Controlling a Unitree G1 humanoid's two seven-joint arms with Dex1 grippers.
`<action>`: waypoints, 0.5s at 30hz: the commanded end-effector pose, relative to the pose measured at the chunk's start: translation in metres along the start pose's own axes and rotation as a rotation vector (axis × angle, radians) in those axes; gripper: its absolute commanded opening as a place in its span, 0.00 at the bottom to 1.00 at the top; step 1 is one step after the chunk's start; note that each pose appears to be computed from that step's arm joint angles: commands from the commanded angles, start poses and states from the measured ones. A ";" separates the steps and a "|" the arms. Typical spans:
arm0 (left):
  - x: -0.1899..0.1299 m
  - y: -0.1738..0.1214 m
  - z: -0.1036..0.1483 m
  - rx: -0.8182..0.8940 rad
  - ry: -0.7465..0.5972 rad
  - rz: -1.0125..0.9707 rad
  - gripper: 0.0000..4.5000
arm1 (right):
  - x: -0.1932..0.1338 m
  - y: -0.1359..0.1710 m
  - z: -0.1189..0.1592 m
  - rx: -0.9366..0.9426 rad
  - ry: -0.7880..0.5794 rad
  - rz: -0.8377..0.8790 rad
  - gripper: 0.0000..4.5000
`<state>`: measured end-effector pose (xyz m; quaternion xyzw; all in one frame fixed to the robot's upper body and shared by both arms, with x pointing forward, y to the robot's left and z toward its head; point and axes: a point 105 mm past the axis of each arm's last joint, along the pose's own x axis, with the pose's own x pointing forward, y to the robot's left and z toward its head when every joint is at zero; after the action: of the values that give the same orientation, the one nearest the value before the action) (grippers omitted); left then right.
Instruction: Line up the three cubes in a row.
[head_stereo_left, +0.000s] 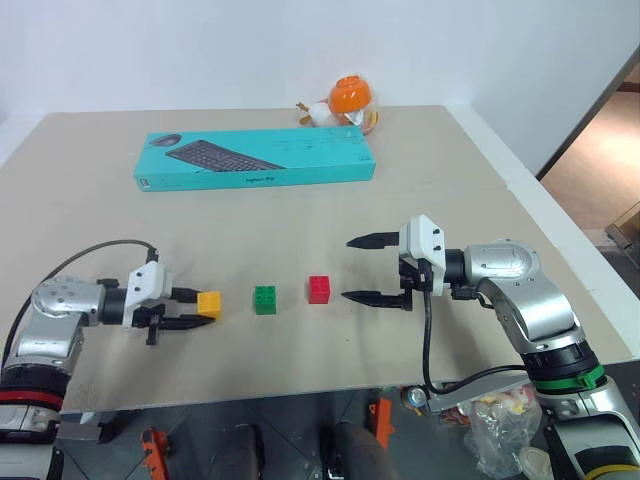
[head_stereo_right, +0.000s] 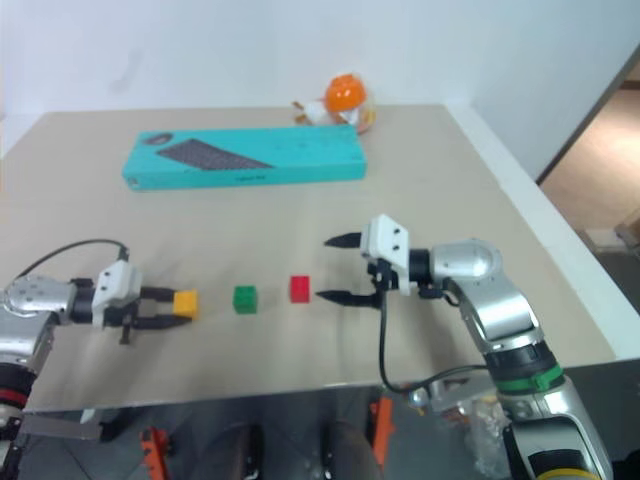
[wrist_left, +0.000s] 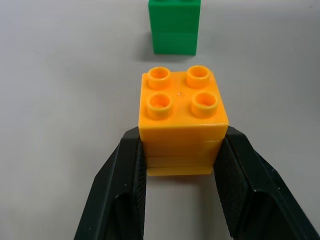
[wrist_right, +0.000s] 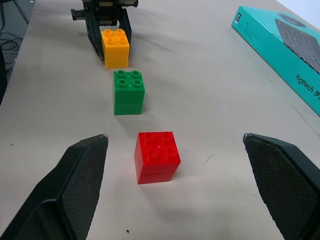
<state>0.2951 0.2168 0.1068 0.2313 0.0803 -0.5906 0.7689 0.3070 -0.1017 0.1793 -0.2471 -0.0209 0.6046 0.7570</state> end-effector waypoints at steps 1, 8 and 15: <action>0.004 0.003 0.010 0.037 -0.020 -0.003 0.29 | -0.006 -0.002 0.010 -0.039 -0.012 -0.021 1.00; 0.010 0.002 0.009 0.030 -0.019 -0.016 0.29 | -0.008 -0.002 0.009 -0.036 -0.008 -0.031 1.00; 0.012 0.000 0.004 0.031 0.027 -0.068 0.40 | -0.009 -0.002 0.007 -0.031 -0.004 -0.038 1.00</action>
<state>0.3001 0.2055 0.1066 0.2327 0.0820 -0.6025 0.7590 0.3069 -0.1059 0.1743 -0.2439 -0.0092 0.5980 0.7634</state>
